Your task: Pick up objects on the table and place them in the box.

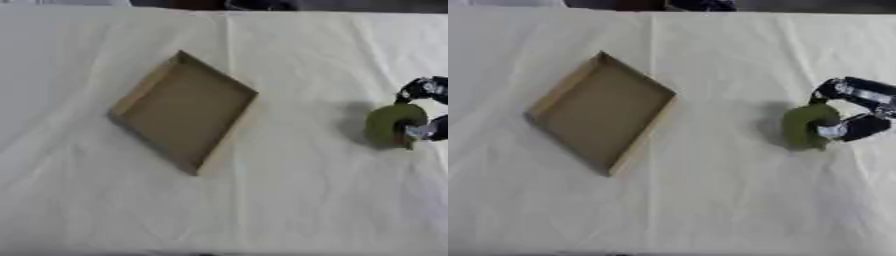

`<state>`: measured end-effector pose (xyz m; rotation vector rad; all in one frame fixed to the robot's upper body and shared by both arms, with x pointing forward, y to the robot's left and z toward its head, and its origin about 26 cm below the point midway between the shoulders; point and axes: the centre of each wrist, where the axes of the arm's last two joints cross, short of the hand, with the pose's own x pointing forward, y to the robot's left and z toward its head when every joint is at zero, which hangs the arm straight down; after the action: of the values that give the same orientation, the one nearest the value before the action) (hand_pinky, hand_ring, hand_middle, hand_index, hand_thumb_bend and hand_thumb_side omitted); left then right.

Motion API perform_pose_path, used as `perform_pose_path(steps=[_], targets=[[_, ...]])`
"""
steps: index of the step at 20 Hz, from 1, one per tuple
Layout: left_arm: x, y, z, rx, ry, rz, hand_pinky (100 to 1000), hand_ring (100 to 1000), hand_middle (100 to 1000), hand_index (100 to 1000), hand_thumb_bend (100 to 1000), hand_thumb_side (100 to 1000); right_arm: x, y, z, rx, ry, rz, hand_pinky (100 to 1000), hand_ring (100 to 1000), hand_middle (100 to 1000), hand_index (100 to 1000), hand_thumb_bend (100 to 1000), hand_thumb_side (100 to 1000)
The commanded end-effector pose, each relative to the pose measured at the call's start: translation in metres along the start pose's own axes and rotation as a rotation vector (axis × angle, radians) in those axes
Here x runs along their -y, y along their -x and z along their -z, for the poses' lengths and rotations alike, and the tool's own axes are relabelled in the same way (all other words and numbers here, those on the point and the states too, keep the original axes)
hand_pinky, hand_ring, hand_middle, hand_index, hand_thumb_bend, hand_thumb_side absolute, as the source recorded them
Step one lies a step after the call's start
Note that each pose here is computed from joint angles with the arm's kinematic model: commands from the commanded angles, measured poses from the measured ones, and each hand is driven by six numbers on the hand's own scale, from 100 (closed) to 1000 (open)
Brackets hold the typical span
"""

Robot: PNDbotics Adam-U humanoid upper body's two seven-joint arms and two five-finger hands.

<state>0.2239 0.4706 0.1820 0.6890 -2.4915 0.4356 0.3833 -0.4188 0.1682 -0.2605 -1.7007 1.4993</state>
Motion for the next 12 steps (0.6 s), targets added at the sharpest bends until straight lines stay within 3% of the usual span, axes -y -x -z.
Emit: perform_pose_path(steps=[1,6,12], targets=[[0.000,-0.009,0.009,0.033,0.011,0.013,903,844,668,810,100,593,0.037,-0.017,-0.007,0.203,-0.130,-0.222,686,567,335,486,100,157],[0.001,-0.010,0.008,0.030,0.011,0.013,903,844,669,810,100,593,0.063,-0.038,0.009,0.305,-0.034,-0.311,678,548,310,475,100,145],[0.002,-0.009,0.007,0.024,0.014,0.005,904,845,669,810,100,593,0.081,-0.073,0.071,0.466,0.025,-0.376,666,546,310,479,100,132]])
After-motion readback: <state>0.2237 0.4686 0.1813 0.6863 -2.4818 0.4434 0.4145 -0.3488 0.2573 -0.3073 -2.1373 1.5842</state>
